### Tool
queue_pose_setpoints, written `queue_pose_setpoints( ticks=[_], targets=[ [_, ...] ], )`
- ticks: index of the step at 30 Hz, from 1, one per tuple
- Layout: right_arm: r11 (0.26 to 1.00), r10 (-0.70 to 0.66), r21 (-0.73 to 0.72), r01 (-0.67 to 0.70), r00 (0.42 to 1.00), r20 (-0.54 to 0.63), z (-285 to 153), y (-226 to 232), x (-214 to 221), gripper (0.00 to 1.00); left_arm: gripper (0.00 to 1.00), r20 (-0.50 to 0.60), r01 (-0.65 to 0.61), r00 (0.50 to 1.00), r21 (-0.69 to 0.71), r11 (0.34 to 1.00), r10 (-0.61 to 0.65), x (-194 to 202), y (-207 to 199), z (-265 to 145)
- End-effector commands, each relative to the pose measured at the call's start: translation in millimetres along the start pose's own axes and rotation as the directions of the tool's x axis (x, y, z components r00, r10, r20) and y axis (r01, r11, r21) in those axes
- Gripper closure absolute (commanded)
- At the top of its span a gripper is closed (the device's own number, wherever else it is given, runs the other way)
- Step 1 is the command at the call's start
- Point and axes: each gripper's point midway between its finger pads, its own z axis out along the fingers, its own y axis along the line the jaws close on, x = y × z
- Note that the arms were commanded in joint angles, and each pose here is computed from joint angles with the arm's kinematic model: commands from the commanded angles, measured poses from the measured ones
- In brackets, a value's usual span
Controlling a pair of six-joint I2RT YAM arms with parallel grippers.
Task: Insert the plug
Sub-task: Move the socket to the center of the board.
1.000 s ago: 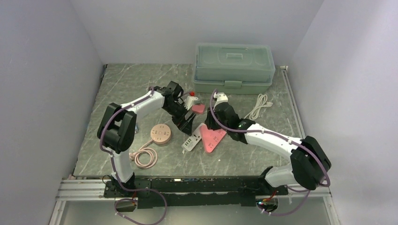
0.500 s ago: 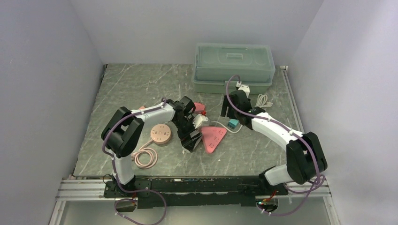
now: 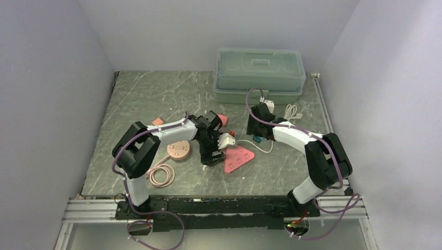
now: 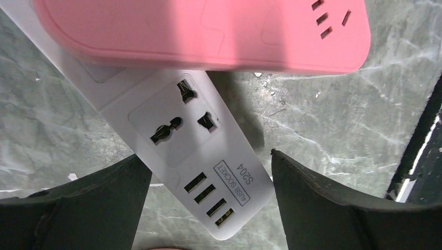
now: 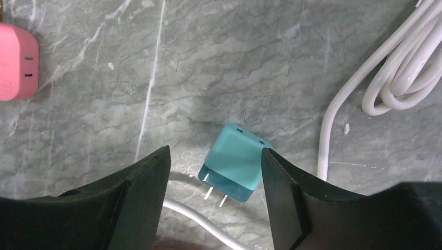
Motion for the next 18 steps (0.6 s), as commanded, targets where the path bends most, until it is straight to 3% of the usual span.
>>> queue_pose_setpoints(
  ticks=[1,13,18],
  targets=[
    [0.999,0.032,0.024,-0.033,0.999,0.038,-3.1,-2.7,-15.7,0.34,0.12,-0.014,-0.141,0.99,0.002,0.99,0.141,-3.2,1.7,4.7],
    [0.995,0.033,0.089,-0.035,0.999,0.025,-6.2,-16.9,-10.3,0.36,0.11,0.037,-0.172,0.985,0.142,0.975,0.168,-39.2,-48.3,20.2],
    [0.994,0.032,0.101,-0.033,0.999,0.016,-5.1,-17.9,-9.4,0.34,0.01,0.046,-0.155,0.987,0.109,0.982,0.151,-51.2,-43.5,11.8]
  ],
)
